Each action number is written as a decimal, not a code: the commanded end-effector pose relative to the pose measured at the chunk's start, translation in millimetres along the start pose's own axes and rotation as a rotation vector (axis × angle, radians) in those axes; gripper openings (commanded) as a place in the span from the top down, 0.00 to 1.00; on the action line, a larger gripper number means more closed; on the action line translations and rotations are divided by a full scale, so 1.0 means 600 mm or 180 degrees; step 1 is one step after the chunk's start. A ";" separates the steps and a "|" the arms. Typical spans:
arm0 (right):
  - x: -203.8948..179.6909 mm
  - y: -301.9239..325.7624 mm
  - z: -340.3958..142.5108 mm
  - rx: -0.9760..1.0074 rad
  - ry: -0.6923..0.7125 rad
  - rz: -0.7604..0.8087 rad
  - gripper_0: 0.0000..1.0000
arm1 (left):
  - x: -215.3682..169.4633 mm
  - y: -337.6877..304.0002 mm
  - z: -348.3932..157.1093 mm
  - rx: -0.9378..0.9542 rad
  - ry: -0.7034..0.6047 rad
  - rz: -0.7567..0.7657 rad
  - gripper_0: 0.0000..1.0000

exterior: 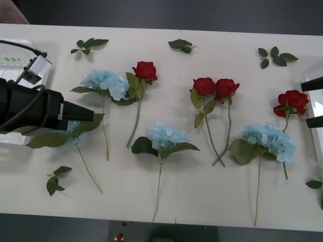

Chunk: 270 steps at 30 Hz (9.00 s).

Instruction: Put the red flowers into the right box and the blue flowers into the left box

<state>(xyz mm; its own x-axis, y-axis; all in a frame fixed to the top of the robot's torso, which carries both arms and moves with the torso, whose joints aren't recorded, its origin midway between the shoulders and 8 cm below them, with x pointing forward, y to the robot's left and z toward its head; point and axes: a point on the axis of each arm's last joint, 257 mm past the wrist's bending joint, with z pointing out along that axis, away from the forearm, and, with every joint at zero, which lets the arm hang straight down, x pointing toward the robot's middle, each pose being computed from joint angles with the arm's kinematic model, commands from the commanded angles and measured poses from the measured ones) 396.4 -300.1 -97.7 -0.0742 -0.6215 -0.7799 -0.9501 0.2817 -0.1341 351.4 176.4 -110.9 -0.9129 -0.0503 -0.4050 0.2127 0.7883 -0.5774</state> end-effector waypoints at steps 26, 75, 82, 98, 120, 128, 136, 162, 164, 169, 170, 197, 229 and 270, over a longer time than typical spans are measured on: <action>0.170 -0.161 -0.060 0.1901 0.1058 0.2894 0.00 | 0.028 0.202 0.092 -0.1320 -0.0190 -0.0824 0.00; 0.320 -0.231 0.094 0.2788 0.1001 0.3991 0.00 | -0.043 0.356 0.219 -0.1874 -0.0401 -0.0661 0.32; 0.351 -0.234 0.107 0.2827 0.0974 0.4040 0.00 | -0.038 0.357 0.220 -0.1883 -0.0377 -0.0652 1.00; 0.375 -0.229 0.135 0.2835 0.0957 0.4127 0.00 | -0.068 0.355 0.184 -0.1947 -0.0516 -0.0505 1.00; 0.386 -0.228 0.155 0.2855 0.0952 0.4112 1.00 | -0.360 0.403 -0.136 -0.2528 -0.1607 0.0076 1.00; 0.368 -0.245 0.140 0.2919 0.0881 0.3985 1.00 | -0.375 0.516 -0.203 -0.2813 -0.1753 -0.0142 1.00; 0.339 -0.276 0.105 0.2995 0.0779 0.3882 1.00 | -0.362 0.595 -0.274 -0.3114 -0.1851 -0.0395 1.00; 0.235 -0.348 -0.198 0.3496 0.0757 0.3887 1.00 | -0.326 0.687 -0.295 -0.3382 -0.1702 -0.0327 0.00; 0.240 -0.344 -0.236 0.3596 0.0766 0.3936 1.00 | -0.327 0.681 -0.282 -0.3263 -0.1713 -0.0384 0.00; 0.269 -0.333 -0.301 0.3764 0.0814 0.4060 1.00 | -0.344 0.633 -0.243 -0.2900 -0.1723 -0.0409 0.00; 0.277 -0.332 -0.314 0.3802 0.0816 0.4086 1.00 | -0.350 0.614 -0.234 -0.2804 -0.1728 -0.0399 0.00; 0.468 -0.329 -0.310 0.4097 0.1061 0.4112 1.00 | -0.314 0.257 0.104 -0.1227 -0.1159 -0.0001 0.00; 0.353 -0.249 -0.280 0.3514 0.1233 0.4003 0.05 | -0.275 0.244 0.258 -0.1413 -0.0708 0.0025 0.00; 0.243 0.085 0.114 0.2272 0.1099 0.4277 0.05 | -0.325 0.265 0.205 -0.1713 -0.0947 0.0426 1.00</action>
<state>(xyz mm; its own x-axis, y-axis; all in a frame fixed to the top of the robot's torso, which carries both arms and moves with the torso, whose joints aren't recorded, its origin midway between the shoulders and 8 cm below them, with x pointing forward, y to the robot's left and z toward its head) 362.5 -329.9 -263.4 -0.8890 0.2543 -0.3808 0.1947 0.9626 0.1883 591.3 223.2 -271.3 -0.7979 -0.0490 -0.6009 0.0321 0.9918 -0.1235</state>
